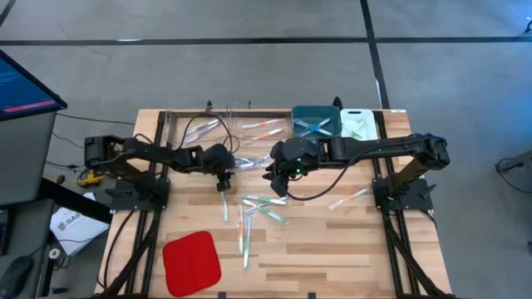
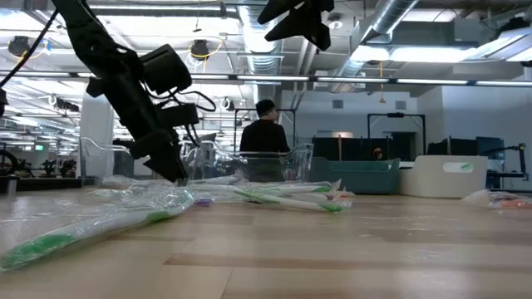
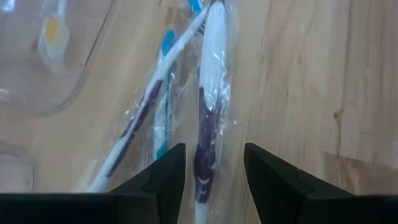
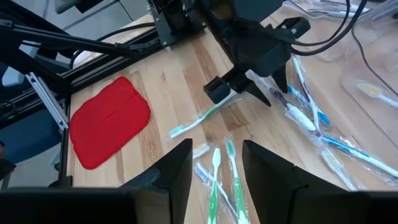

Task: Pick & Place Toothbrushes
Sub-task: Put the violet toothbrush into the left transparent bin

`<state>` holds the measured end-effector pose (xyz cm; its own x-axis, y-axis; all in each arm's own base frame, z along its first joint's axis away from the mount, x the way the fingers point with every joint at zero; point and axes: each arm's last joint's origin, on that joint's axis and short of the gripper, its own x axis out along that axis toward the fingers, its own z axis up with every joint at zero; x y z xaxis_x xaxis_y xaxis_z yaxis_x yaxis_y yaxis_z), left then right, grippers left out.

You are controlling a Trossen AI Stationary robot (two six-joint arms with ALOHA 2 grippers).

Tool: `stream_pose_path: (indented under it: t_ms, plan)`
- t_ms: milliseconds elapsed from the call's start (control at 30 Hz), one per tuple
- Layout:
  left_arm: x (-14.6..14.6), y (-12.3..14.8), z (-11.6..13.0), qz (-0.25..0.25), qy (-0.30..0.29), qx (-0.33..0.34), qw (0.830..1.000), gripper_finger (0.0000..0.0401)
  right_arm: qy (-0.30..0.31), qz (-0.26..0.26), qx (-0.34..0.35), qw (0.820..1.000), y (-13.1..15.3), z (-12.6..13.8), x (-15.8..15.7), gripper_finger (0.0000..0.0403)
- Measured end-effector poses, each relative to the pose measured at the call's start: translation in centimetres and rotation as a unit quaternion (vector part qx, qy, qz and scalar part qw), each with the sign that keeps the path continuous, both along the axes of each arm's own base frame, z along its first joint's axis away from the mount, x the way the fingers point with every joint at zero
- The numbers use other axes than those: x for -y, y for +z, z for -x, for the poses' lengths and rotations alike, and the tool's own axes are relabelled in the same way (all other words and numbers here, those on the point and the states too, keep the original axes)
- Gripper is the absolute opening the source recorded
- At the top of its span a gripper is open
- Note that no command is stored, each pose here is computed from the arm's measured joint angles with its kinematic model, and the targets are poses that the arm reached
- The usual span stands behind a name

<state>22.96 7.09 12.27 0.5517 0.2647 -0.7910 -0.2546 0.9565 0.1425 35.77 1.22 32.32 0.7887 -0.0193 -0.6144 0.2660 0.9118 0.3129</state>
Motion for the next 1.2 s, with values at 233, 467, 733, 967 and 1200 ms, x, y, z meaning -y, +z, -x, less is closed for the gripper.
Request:
stream_pose_path:
  t_ms: [233,467,733,967,1200]
  plan:
    - [0.2,0.0,0.0,0.002,-0.002,0.000,1.000,0.0159,0.000,0.000,-0.001,1.000,0.0,0.0,0.0,0.0134]
    - [0.3,0.0,-0.1,0.018,-0.010,0.005,1.000,0.0159,0.000,0.000,-0.001,1.000,0.0,0.0,0.0,0.0137]
    - [0.8,-0.1,-0.1,0.039,-0.018,0.007,0.999,0.0159,0.000,0.000,-0.001,1.000,0.0,0.0,0.0,0.0134]
    - [1.5,-0.1,-0.3,0.039,-0.033,0.005,0.999,0.0159,0.000,0.000,-0.001,1.000,0.0,0.0,0.0,0.0137]
    - [1.4,-0.3,-0.3,0.032,-0.026,-0.005,0.999,0.0159,0.000,0.000,-0.001,1.000,0.0,0.0,0.0,0.0137]
